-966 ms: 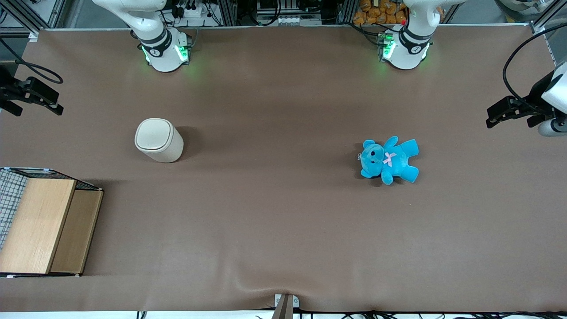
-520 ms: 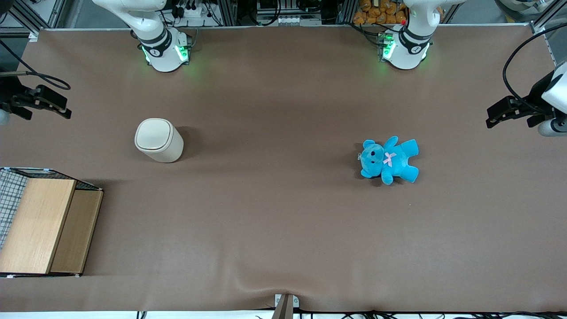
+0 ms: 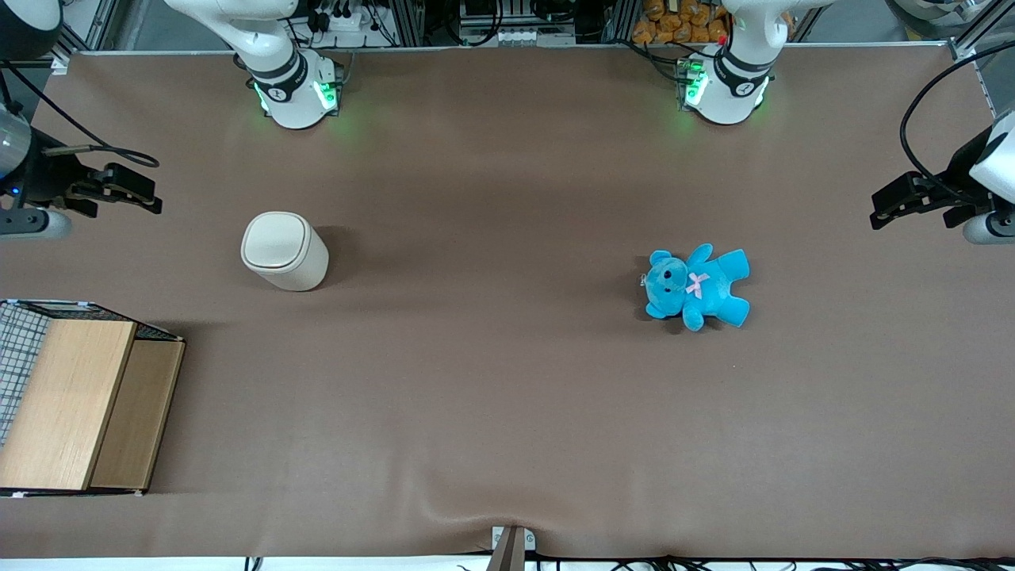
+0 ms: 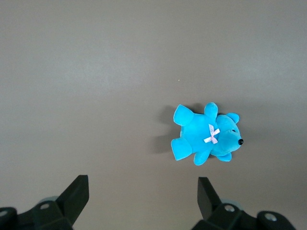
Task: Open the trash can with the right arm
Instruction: 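Move the right gripper over the white trash can's lid, then lower the right gripper onto the lid edge of the trash can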
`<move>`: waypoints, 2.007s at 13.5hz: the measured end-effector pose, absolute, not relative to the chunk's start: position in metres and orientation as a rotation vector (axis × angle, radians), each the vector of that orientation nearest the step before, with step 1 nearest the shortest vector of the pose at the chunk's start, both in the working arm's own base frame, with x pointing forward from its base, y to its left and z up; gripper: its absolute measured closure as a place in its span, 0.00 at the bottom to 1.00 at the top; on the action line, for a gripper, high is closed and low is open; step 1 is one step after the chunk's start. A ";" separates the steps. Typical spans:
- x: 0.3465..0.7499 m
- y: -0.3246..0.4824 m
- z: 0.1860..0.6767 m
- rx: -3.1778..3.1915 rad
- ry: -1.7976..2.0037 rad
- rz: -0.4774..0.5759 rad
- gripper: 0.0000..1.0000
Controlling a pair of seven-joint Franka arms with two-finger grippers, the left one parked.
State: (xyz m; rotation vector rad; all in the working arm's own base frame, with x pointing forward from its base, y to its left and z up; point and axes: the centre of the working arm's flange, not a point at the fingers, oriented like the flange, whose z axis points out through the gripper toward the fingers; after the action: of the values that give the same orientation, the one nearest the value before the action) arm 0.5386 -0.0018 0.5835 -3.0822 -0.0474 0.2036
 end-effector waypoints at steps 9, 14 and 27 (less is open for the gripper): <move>0.520 0.012 0.501 -3.007 -0.029 0.364 0.35; 0.500 0.014 0.460 -3.009 0.051 0.418 0.91; 0.477 -0.007 0.369 -3.018 0.173 0.374 0.99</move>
State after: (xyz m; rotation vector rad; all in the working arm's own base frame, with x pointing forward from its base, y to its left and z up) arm 0.4769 -0.0066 0.3690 -3.0175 0.1726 0.3744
